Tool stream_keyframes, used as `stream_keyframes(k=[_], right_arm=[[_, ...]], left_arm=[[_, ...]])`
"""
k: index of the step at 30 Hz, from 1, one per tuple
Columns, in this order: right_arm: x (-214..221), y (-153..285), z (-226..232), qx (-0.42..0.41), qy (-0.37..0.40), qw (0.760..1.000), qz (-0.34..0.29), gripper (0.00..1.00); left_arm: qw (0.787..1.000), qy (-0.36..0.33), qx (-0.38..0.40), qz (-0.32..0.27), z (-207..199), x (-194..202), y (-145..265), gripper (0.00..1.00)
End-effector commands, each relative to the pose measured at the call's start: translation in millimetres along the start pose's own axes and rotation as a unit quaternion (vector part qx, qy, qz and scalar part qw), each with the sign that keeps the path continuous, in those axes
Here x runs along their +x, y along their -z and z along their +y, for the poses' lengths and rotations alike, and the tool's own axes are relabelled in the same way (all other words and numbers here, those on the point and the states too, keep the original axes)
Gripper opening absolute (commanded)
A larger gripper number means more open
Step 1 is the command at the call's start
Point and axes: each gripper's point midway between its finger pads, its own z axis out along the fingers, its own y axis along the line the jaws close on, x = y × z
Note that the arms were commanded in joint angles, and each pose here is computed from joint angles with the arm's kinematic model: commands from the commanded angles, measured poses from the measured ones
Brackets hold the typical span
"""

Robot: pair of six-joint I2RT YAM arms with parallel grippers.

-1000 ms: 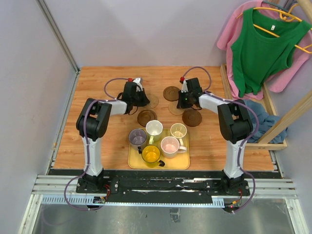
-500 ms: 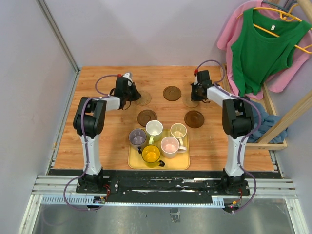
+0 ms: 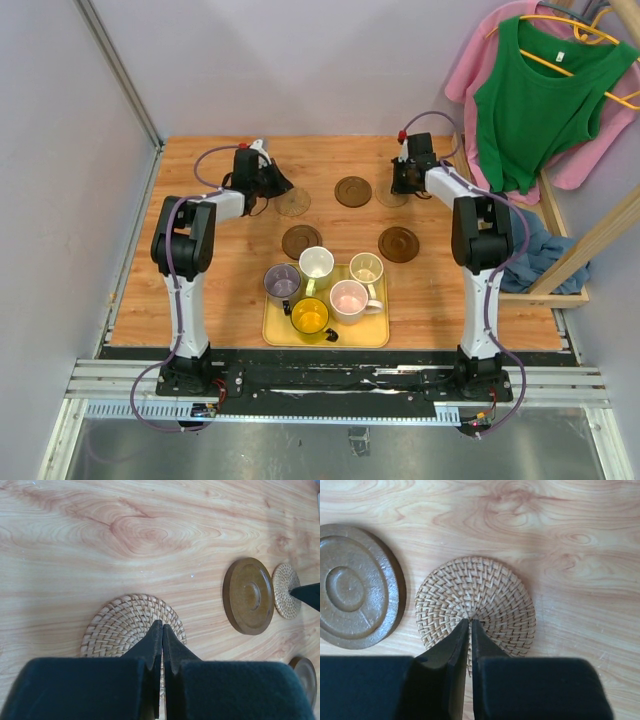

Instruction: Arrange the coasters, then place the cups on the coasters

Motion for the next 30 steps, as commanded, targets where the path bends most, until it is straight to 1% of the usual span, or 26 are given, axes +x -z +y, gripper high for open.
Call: stream_keyframes(k=[1,8,14,21,30], right_arm=[[-30,23,36,-0.039,0.057,0.997,-0.046,0.09],[-33,15,81,-0.063,0.113,0.99,-0.051,0.1],[-32,0,104,-0.079,0.125,0.988,-0.046,0.1],[-20,-17,116,-0.097,0.123,0.987,-0.023,0.1],[17,-28,131,-0.118,0.136,0.984,0.017,0.07]], left_arm=[[1.0,-0.002,0.019,0.002,-13,-6,13,0.0],[1.0,-0.009,0.004,0.026,-8,10,28,0.01],[0.999,-0.017,-0.007,0.044,-4,22,35,0.0],[0.997,-0.017,0.003,0.069,-8,37,24,0.01],[0.996,-0.005,0.009,0.091,-8,48,7,0.01]])
